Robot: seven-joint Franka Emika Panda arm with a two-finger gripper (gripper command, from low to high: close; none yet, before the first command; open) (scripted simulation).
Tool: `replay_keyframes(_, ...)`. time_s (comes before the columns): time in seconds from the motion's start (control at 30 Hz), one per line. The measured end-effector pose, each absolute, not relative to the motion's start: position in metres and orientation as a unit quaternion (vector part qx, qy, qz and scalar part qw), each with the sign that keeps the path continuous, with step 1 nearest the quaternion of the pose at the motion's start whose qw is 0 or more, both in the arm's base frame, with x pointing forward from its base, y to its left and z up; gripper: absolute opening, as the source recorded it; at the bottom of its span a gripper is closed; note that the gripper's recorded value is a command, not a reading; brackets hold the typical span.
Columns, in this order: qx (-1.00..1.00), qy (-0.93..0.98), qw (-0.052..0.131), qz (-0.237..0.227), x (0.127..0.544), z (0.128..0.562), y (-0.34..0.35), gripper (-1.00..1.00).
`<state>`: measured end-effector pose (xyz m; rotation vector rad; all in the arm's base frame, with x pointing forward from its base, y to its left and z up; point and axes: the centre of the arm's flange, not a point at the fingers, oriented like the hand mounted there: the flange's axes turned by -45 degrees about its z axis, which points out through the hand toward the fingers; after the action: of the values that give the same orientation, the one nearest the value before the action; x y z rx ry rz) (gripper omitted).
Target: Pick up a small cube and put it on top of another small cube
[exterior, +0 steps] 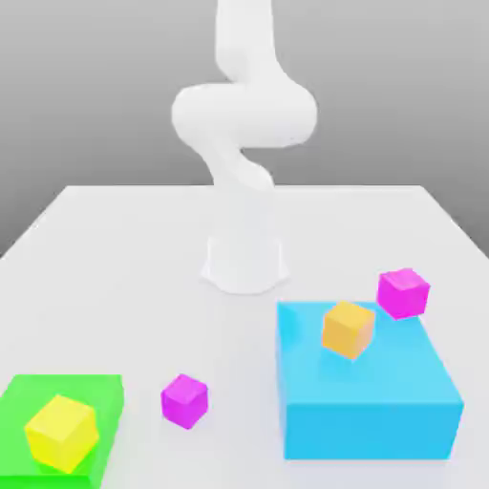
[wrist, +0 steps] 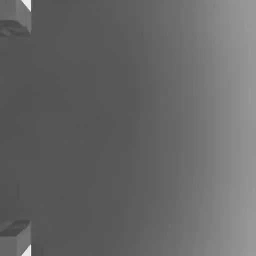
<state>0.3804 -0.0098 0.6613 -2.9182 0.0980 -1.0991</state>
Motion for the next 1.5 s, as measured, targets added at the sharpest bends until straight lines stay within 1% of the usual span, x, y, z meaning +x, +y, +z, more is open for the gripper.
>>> replay_keyframes(0.07,-0.947,0.055,0.017,-0.317,0.407,0.613,-0.019,0.0)
replay_keyframes(0.17,-0.959,0.09,0.023,-0.267,0.432,0.543,-0.032,0.0)
replay_keyframes(0.33,-0.971,0.147,0.026,-0.185,0.447,0.426,-0.052,0.0)
replay_keyframes(0.5,-0.973,0.206,0.02,-0.103,0.431,0.314,-0.069,0.0)
replay_keyframes(0.67,-0.964,0.266,0.005,-0.021,0.386,0.214,-0.083,0.0)
replay_keyframes(0.73,-0.962,0.275,0.001,-0.005,0.376,0.187,-0.085,0.0)
replay_keyframes(0.9,-0.961,0.277,-0.001,0.0,0.373,0.137,-0.085,0.0)
replay_keyframes(0.93,-0.961,0.277,0.0,0.0,0.372,0.129,-0.084,-1.0)
replay_keyframes(1.17,-0.961,0.277,0.0,0.0,0.372,0.128,-0.084,-1.0)
replay_keyframes(1.37,-0.961,0.277,-0.001,0.0,0.373,0.18,-0.084,-1.0)
replay_keyframes(1.5,-0.983,0.184,0.011,0.001,0.384,0.222,-0.029,-1.0)
